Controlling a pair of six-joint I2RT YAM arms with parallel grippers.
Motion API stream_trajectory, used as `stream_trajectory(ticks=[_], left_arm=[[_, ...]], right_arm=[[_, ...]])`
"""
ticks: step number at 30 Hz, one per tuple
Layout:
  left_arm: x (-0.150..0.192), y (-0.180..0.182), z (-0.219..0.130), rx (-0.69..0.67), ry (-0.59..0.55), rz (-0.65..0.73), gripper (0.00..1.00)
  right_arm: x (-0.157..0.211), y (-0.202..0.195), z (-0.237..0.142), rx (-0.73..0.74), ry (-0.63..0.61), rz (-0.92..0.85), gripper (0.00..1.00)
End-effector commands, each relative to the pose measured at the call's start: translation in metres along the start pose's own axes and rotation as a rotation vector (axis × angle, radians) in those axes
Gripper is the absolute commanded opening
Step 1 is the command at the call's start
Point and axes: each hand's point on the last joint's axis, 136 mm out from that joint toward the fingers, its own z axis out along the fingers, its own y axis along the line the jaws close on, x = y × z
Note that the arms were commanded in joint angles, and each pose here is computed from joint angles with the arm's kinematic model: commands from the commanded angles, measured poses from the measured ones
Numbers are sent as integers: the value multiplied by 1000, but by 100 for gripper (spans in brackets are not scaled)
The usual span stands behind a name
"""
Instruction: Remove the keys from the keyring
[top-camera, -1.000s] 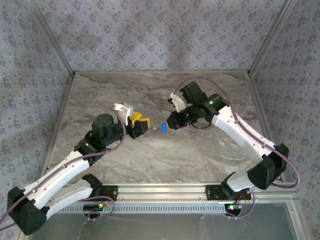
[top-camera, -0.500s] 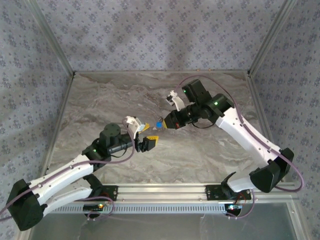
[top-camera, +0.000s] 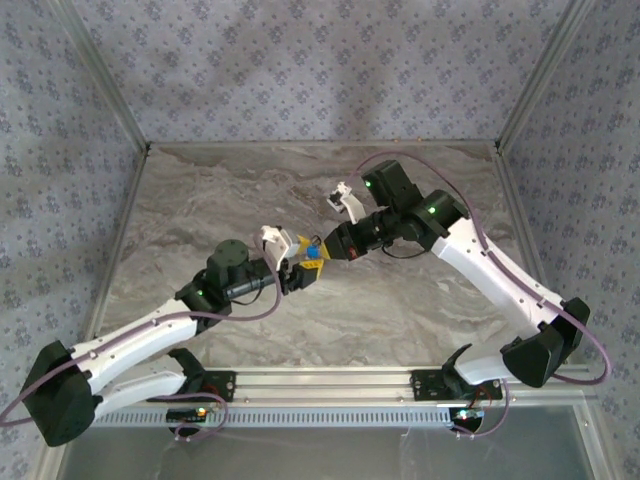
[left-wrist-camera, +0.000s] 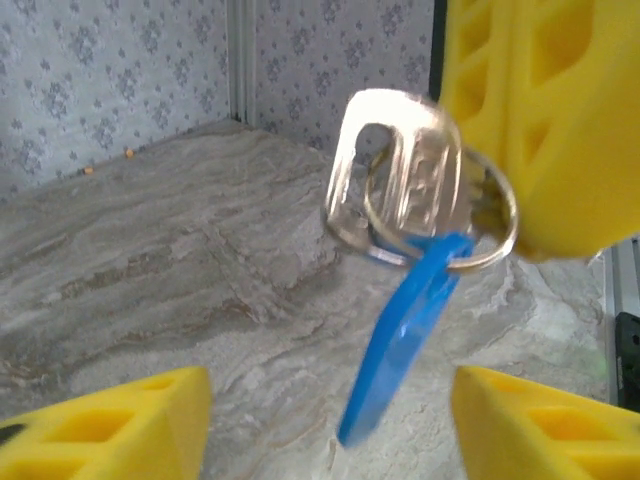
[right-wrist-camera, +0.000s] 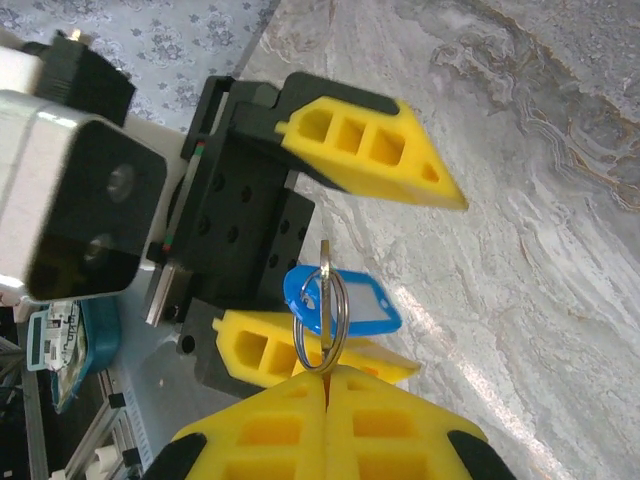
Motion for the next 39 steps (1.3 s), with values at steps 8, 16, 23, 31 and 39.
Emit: stream_trajectory(ticks=[8,16,23,31,39], left_arm=[[-36,3,-5,-40,-54,83,0],[-72,11,-25,-72,-138,58,0],[-62,26,-25,-107,-89,-37,0],[-45,20,-22,-2,-17,-208,4],[-33,4,-18,95,64,-293,0]], right_arm=[[8,0,-5,1,4,1,0],[26,-17,4,72,69,-3,0],[26,-3,-2,17,54,-35,0],[37,-19,9,65,113,6,0],[52,-22,19,131,169,-46,0]])
